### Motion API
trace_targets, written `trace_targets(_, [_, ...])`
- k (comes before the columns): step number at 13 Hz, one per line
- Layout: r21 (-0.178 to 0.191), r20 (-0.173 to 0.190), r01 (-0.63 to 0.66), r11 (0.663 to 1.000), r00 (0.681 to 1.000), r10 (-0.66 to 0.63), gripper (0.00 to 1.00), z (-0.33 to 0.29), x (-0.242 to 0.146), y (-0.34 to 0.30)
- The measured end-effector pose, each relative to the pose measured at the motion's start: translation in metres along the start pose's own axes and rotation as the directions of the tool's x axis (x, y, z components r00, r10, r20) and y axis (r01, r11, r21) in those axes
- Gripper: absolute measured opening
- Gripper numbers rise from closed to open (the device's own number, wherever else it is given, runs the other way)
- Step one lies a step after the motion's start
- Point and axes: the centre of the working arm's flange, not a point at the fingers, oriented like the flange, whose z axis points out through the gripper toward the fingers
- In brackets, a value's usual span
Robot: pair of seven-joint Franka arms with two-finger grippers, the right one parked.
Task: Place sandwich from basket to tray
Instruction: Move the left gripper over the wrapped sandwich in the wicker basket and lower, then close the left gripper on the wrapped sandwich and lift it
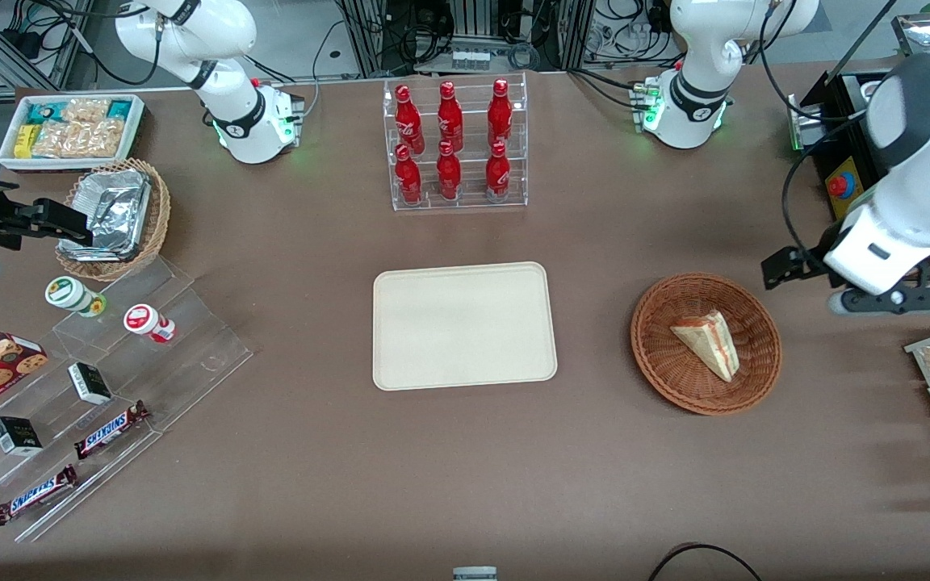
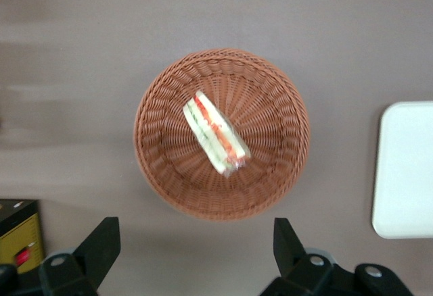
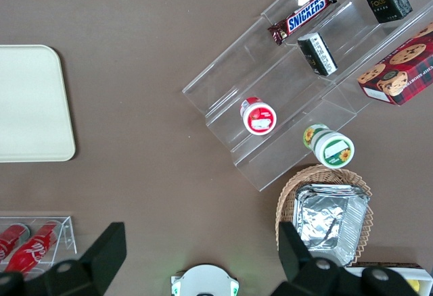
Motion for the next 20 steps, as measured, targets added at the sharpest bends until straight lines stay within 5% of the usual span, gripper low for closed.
trace_targets(7, [-0.048, -0.095, 0.304, 0.951, 0.947, -0.307, 1.0, 0.127, -0.028, 0.002])
trace_targets(13, [-0.1, -0.126, 0.466, 0.879, 0.87, -0.476, 1.0, 0.154, -0.034, 0.01])
trace_targets(20, [-0.106, -0.119, 0.486, 0.867, 0.86, -0.497, 1.0, 0.201, -0.038, 0.015])
